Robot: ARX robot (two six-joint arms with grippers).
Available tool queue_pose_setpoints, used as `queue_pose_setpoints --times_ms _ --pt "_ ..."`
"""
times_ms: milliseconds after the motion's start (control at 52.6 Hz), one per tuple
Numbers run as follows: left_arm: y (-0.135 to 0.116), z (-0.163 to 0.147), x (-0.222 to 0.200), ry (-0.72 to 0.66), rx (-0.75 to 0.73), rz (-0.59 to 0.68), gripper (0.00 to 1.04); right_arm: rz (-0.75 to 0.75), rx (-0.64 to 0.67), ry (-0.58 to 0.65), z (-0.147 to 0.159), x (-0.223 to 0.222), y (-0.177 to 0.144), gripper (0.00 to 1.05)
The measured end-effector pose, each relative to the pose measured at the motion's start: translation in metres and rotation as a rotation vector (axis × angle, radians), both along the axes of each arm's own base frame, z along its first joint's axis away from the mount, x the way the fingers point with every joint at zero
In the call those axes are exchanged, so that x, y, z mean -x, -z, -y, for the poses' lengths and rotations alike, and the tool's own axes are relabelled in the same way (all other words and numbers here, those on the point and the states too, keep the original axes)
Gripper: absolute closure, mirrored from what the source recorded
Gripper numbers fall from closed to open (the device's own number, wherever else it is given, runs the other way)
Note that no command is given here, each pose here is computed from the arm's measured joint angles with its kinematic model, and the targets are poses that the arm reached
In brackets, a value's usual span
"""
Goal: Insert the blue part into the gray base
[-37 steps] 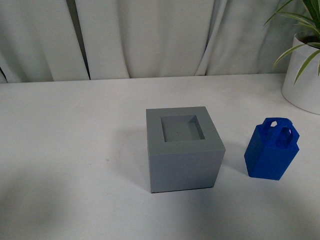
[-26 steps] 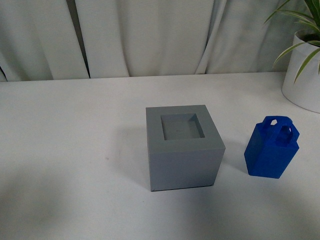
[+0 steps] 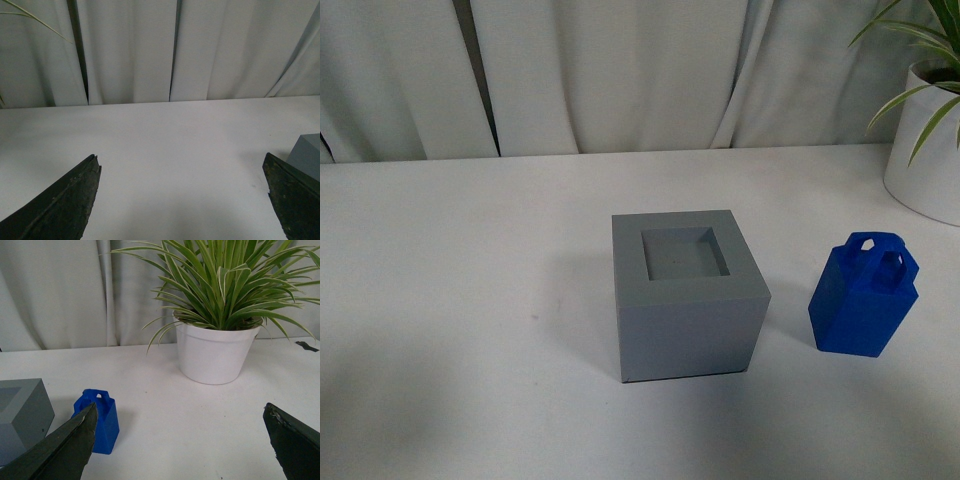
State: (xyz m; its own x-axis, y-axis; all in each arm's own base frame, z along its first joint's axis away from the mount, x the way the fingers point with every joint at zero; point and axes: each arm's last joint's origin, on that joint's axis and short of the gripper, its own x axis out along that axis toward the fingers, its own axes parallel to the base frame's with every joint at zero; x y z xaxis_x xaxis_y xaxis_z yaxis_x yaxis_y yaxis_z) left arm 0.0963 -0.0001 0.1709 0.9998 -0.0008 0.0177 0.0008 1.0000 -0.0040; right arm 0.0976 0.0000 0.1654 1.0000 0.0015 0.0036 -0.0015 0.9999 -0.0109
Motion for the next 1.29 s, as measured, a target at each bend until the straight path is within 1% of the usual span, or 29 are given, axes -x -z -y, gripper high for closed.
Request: queue_pose_setpoints --times_ms 190,228,266,285,342,437,494,532,570,589,646,741,779,856,894,951,1027,1103,1160,1293 --pt "0.000 0.000 0.000 0.000 0.000 0.000 0.06 -0.001 0.000 0.000 0.000 0.000 0.000 0.07" --pt "0.000 0.000 0.000 0.000 0.000 0.000 0.06 -0.030 0.010 -0.012 0.000 0.000 0.001 0.07" --pt "0.000 0.000 0.000 0.000 0.000 0.000 0.06 -0.102 0.016 -0.035 0.000 -0.001 0.001 0.07" --pt "0.000 0.000 0.000 0.000 0.000 0.000 0.06 -0.114 0.016 -0.040 0.000 -0.001 0.001 0.07" --pt "0.000 0.000 0.000 0.001 0.000 0.000 0.06 -0.155 0.030 -0.075 0.000 -0.010 -0.009 0.07" --pt "0.000 0.000 0.000 0.001 0.000 0.000 0.06 -0.142 0.054 -0.130 0.002 -0.028 -0.032 0.07" --pt "0.000 0.000 0.000 0.000 0.000 0.000 0.06 -0.186 0.085 -0.220 0.000 -0.049 -0.052 0.07" --pt "0.000 0.000 0.000 0.001 0.000 0.000 0.06 -0.249 0.109 -0.313 -0.002 -0.063 -0.058 0.07" --pt "0.000 0.000 0.000 0.000 0.000 0.000 0.06 -0.352 0.144 -0.423 -0.004 -0.080 -0.061 0.07" --pt "0.000 0.000 0.000 0.000 0.000 0.000 0.06 -0.381 0.149 -0.451 -0.004 -0.085 -0.061 0.07" --pt "0.000 0.000 0.000 0.000 0.000 0.000 0.06 -0.475 0.203 -0.565 -0.006 -0.106 -0.064 0.07" --pt "0.000 0.000 0.000 0.000 0.000 0.000 0.06 -0.562 0.339 -0.694 -0.007 -0.132 -0.075 0.07" --pt "0.000 0.000 0.000 0.000 0.000 0.000 0.06 -0.588 0.367 -0.719 -0.007 -0.138 -0.077 0.07" --pt "0.000 0.000 0.000 0.000 0.000 0.000 0.06 -0.657 0.476 -0.807 -0.008 -0.152 -0.082 0.07" --pt "0.000 0.000 0.000 0.000 0.000 0.000 0.06 -0.688 0.510 -0.832 -0.008 -0.157 -0.083 0.07" --pt "0.000 0.000 0.000 0.000 0.000 0.000 0.06 -0.754 0.639 -0.909 -0.011 -0.169 -0.085 0.07" --pt "0.000 0.000 0.000 0.001 0.000 0.000 0.06 -0.800 0.715 -0.958 -0.013 -0.178 -0.087 0.07" --pt "0.000 0.000 0.000 0.001 0.000 0.000 0.06 -0.859 0.832 -1.024 -0.019 -0.195 -0.091 0.07" --pt "0.000 0.000 0.000 0.000 0.000 0.000 0.06 -0.872 0.902 -1.039 -0.025 -0.210 -0.094 0.07" --pt "0.000 0.000 0.000 0.001 0.000 0.000 0.06 -0.928 0.977 -1.088 -0.038 -0.233 -0.093 0.07"
